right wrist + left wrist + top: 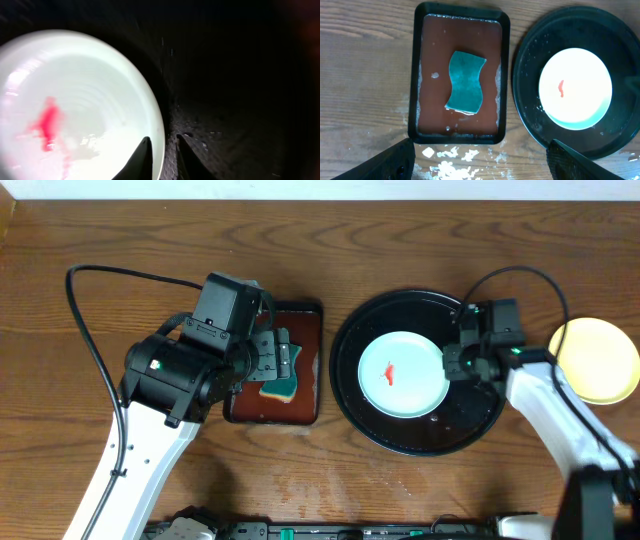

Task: Clean dirty plates on tray and stack at the side
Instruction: 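Grip the stained pale green plate rim and pull it to tray center, then grasp the green sponge from the black tray with the left gripper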

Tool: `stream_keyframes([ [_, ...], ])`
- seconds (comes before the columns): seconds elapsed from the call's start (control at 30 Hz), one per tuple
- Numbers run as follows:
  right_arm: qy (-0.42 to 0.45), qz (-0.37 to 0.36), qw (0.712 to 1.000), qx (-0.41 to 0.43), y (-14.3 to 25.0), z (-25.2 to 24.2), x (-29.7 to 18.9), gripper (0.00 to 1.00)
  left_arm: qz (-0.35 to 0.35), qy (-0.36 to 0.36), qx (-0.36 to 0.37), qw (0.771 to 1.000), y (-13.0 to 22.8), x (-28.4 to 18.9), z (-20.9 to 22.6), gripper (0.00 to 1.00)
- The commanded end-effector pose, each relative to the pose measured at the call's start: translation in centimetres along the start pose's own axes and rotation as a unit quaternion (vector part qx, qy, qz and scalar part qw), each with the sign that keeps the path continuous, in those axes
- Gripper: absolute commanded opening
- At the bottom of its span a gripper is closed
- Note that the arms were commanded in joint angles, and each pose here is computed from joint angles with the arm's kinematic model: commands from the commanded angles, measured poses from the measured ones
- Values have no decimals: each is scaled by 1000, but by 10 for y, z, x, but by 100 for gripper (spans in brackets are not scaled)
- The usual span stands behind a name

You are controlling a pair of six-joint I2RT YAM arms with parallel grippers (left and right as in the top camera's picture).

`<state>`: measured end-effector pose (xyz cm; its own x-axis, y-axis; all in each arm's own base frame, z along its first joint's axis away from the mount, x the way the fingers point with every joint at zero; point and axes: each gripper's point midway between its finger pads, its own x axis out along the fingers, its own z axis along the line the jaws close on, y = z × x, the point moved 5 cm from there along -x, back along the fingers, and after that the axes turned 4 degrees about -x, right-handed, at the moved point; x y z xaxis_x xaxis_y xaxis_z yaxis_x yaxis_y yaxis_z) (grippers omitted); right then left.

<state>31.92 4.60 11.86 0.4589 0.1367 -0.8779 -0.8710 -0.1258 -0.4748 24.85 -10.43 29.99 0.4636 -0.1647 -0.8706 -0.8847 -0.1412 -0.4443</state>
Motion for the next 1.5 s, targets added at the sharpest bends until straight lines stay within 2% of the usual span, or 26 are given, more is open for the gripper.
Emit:
stream_keyframes([
  [0.0, -13, -50, 999, -17, -15, 8, -34, 21, 16, -27, -2, 1000, 3, 16, 6, 84],
  [0.13, -38, -61, 997, -19, -11, 16, -56, 29, 63, -56, -2, 996, 19, 61, 14, 84],
  [0.4, -52, -31, 998, -14, 3, 20, -59, 31, 130, -91, 15, 987, 50, 177, 26, 83],
  [0.47, -55, -29, 998, -13, 4, 21, -59, 31, 142, -96, 22, 985, 52, 198, 27, 78],
  [0.7, -55, -26, 998, 1, 4, 21, -59, 31, 178, -115, 22, 977, 68, 258, 33, 41],
  [0.73, -55, -25, 998, 4, 5, 21, -59, 31, 184, -119, 22, 975, 71, 263, 35, 22],
  [0.77, -55, -24, 998, 4, 5, 21, -59, 31, 188, -121, 21, 974, 72, 264, 36, 8],
  [0.93, -55, -20, 998, 5, 7, 21, -59, 30, 193, -121, 21, 973, 68, 253, 34, 8],
  [0.97, -55, -20, 998, 5, 7, 21, -59, 30, 191, -120, 21, 974, 65, 247, 32, 22],
  [1.07, -55, -20, 998, 5, 7, 21, -59, 30, 180, -114, 20, 977, 56, 229, 28, 44],
  [1.1, -55, -20, 998, 5, 7, 21, -59, 30, 172, -110, 20, 979, 53, 223, 26, 50],
  [1.17, -55, -20, 998, 5, 7, 21, -59, 30, 156, -101, 19, 982, 47, 214, 23, 55],
  [1.4, -55, -20, 998, 5, 7, 21, -59, 31, 145, -96, 21, 985, 51, 225, 25, 55],
  [1.47, -55, -20, 998, 5, 7, 21, -59, 32, 144, -96, 21, 985, 56, 237, 27, 49],
])
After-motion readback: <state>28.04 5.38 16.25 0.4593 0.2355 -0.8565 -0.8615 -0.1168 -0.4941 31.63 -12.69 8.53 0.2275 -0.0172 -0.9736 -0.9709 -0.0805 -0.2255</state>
